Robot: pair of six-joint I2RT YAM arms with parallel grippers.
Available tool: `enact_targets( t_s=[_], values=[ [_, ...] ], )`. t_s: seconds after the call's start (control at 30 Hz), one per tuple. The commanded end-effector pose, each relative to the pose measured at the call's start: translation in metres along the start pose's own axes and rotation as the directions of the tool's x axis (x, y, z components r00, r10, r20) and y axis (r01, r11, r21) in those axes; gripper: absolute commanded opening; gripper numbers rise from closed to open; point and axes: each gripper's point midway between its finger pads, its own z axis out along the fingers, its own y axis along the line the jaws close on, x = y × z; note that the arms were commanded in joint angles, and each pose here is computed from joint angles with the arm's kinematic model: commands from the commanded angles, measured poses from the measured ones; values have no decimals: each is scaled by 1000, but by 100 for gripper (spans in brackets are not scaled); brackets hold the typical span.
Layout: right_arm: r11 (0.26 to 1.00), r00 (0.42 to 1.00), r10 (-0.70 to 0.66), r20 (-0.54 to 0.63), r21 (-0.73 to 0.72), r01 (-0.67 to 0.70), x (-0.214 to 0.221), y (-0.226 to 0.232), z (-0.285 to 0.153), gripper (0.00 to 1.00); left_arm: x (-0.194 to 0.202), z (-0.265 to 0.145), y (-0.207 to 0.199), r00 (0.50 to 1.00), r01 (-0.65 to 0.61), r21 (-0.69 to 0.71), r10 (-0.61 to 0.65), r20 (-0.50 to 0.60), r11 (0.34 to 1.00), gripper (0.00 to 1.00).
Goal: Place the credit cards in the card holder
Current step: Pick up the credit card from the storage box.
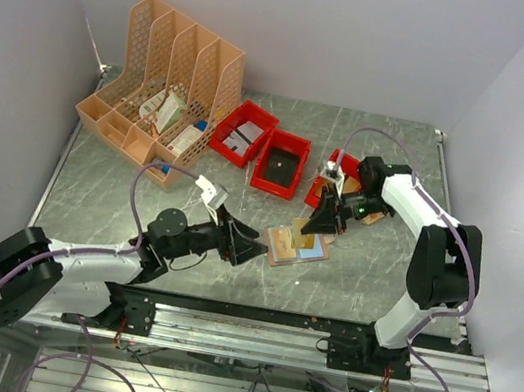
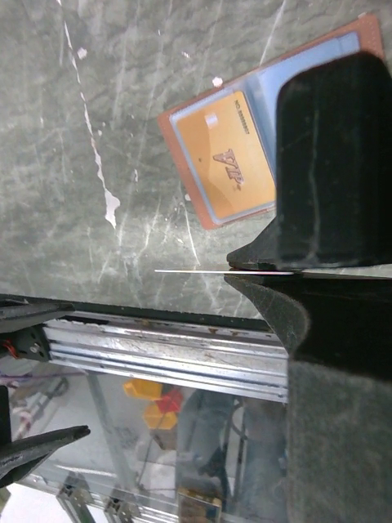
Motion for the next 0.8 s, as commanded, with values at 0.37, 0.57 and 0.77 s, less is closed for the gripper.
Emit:
enact_targets(
  t_s=[0.37, 0.57, 0.77],
  values=[
    [994, 994, -76, -81, -88, 69, 6, 17, 18, 0, 11, 41, -15, 983, -84, 121, 102, -154, 989, 68],
    [988, 992, -102, -77, -122, 92, 5, 26, 21, 0, 13, 53, -14, 982, -74, 136, 96, -164, 988, 57],
    [985, 990, -113, -80, -143, 101, 6, 31, 24, 0, 19, 60, -12, 982, -56, 153, 82, -173, 987, 46]
  ],
)
